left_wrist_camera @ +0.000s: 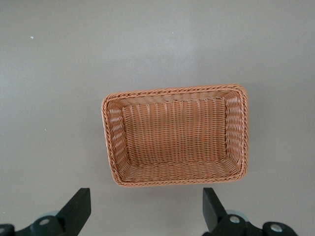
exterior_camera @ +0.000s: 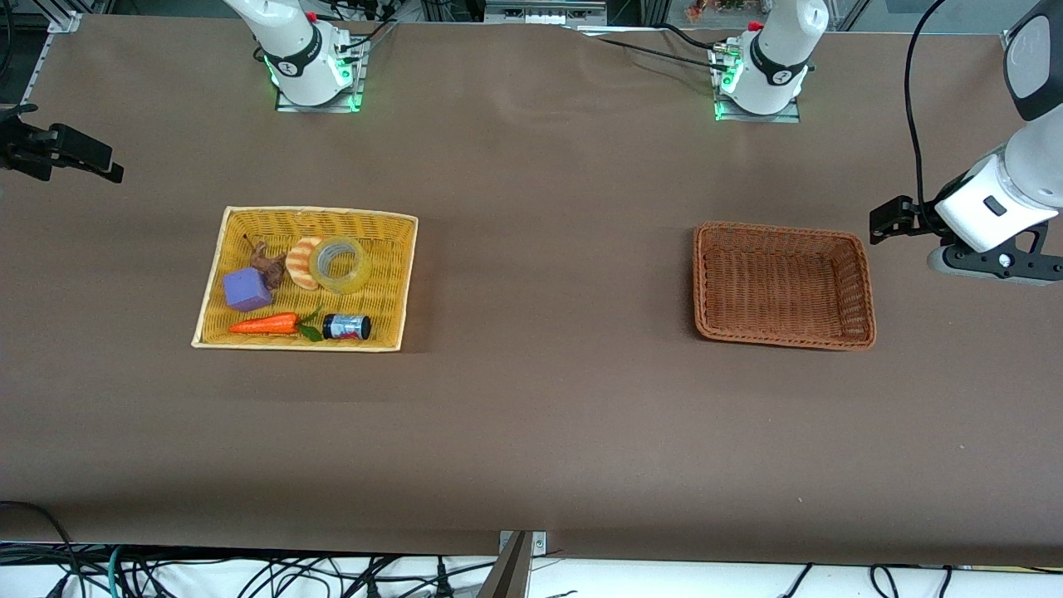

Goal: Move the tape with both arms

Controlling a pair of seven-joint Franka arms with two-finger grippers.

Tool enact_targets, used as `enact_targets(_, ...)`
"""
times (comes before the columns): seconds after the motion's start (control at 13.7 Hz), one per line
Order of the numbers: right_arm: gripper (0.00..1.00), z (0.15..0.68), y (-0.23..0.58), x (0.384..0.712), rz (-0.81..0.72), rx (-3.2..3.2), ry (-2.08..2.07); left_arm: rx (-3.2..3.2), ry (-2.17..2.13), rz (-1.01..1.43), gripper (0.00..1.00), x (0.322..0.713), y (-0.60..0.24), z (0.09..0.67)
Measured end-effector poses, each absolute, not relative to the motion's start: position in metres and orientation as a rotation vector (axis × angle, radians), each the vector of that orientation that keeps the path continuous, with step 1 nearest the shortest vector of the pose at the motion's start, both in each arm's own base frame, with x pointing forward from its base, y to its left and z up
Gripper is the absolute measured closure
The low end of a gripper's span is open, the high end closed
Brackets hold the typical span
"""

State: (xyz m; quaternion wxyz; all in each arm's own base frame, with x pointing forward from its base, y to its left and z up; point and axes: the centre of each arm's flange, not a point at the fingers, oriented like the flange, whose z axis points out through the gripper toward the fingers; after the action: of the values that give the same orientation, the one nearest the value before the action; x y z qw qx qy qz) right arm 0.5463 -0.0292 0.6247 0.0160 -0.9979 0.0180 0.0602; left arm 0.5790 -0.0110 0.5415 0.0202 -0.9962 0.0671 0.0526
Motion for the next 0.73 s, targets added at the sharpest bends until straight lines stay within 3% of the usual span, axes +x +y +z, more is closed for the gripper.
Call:
enact_targets(0.44, 0.00, 0.624, -0.030, 0.547, 0.190, -3.103, 0.057, -3.090, 0.208, 0.163, 0.00, 0.579, -0.011, 0.541)
enact_targets(0.73, 0.00, 0.593, -0.032, 0.560, 0.282, -3.092, 0.060, -3.090, 0.208, 0.164, 0.00, 0.579, -0.011, 0.541)
